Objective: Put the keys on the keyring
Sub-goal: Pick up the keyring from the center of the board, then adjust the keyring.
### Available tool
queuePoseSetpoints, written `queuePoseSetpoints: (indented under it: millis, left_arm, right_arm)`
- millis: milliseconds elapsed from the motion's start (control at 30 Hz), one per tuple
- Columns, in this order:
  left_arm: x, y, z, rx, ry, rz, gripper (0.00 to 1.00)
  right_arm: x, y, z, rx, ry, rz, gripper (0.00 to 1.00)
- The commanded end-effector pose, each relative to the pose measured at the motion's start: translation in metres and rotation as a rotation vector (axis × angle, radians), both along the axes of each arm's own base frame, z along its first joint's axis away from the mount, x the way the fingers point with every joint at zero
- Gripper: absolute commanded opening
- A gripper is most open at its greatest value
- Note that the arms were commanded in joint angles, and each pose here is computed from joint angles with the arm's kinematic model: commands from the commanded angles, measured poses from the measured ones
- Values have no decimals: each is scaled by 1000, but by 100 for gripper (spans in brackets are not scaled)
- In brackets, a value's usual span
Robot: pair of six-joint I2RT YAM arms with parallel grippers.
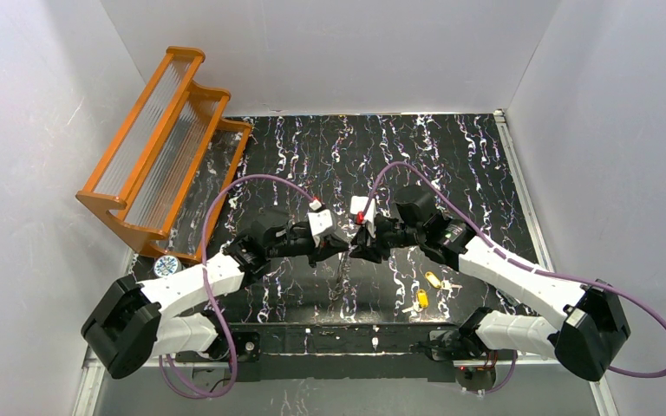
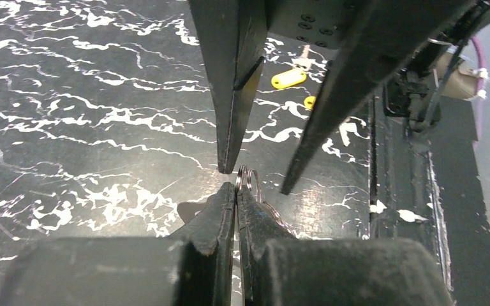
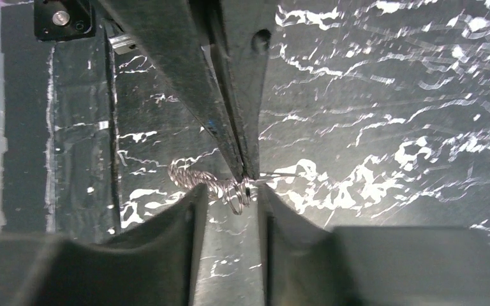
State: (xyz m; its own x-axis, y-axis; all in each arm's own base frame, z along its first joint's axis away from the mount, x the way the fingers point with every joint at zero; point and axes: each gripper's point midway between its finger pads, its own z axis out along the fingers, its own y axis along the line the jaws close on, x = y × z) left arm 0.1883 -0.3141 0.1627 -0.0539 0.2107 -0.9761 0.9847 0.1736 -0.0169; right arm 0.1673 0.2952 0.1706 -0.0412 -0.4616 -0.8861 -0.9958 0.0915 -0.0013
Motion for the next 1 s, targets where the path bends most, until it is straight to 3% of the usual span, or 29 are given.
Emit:
queuePoseSetpoints:
  millis: [0,133,633,833,967]
  left_arm:
    - [9,6,18,-57,-44,95,0]
    - [12,15,20,-96,-51,162,0]
    - [-4,17,35,-176,-106,98,0]
    - [-3,17,34,-175,-103,102,0]
    - [-1,19,32,-170,-109,120,0]
  right_arm:
    - [3,8,26,116,-49,-30,53]
    - [4,6,26,166,-57,-72,65]
    - [2,11,21,252,-64,-6,63]
    - [-9,12,13,229,-37,66,52]
    - [-20,6,6,176,-3,109,32]
